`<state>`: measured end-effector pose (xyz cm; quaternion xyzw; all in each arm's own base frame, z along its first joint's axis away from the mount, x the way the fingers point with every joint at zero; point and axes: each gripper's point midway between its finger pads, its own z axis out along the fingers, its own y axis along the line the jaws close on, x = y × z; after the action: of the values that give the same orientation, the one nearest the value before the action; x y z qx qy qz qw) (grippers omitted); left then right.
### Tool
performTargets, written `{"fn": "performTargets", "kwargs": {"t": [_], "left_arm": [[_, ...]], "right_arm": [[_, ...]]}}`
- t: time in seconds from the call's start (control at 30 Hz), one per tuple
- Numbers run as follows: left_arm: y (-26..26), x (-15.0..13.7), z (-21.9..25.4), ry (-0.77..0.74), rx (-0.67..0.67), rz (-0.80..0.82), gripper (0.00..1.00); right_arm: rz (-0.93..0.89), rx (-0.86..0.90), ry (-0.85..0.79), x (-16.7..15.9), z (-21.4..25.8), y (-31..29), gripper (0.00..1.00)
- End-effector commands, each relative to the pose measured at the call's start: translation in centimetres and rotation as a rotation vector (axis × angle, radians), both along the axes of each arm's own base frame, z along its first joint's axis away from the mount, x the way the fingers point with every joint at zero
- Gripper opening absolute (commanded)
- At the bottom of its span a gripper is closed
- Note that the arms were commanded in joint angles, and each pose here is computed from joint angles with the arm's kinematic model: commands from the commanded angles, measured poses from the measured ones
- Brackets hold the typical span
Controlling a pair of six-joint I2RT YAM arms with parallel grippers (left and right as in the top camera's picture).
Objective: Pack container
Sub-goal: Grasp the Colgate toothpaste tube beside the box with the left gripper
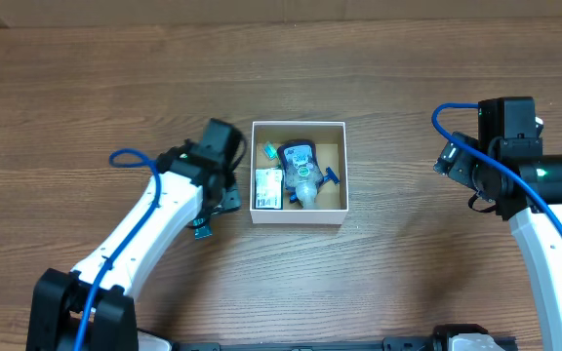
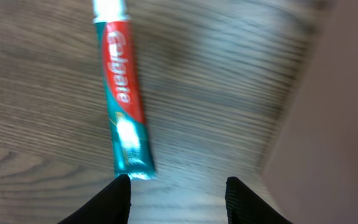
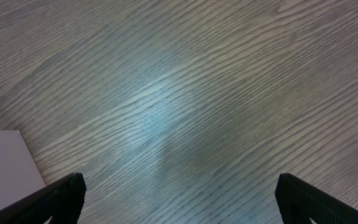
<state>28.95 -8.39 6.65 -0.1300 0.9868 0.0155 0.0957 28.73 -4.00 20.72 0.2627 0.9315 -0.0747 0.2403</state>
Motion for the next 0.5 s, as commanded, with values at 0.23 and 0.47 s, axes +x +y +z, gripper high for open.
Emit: {"fn": "performTargets", "kwargs": {"t": [0.23,0.47], "left_arm": [[4.3,1.7,-1.9,-0.060,-0.017,0.089,0.74],[4.0,0.3,-6.2,-0.068,-0.054,0.094,0.73]], "right_arm": [[-0.010,-0.011,-0.018,0.1,0.5,-0.3,1.00],[-0.010,-0.011,-0.018,0.1,0.5,-0.3,1.00]]}}
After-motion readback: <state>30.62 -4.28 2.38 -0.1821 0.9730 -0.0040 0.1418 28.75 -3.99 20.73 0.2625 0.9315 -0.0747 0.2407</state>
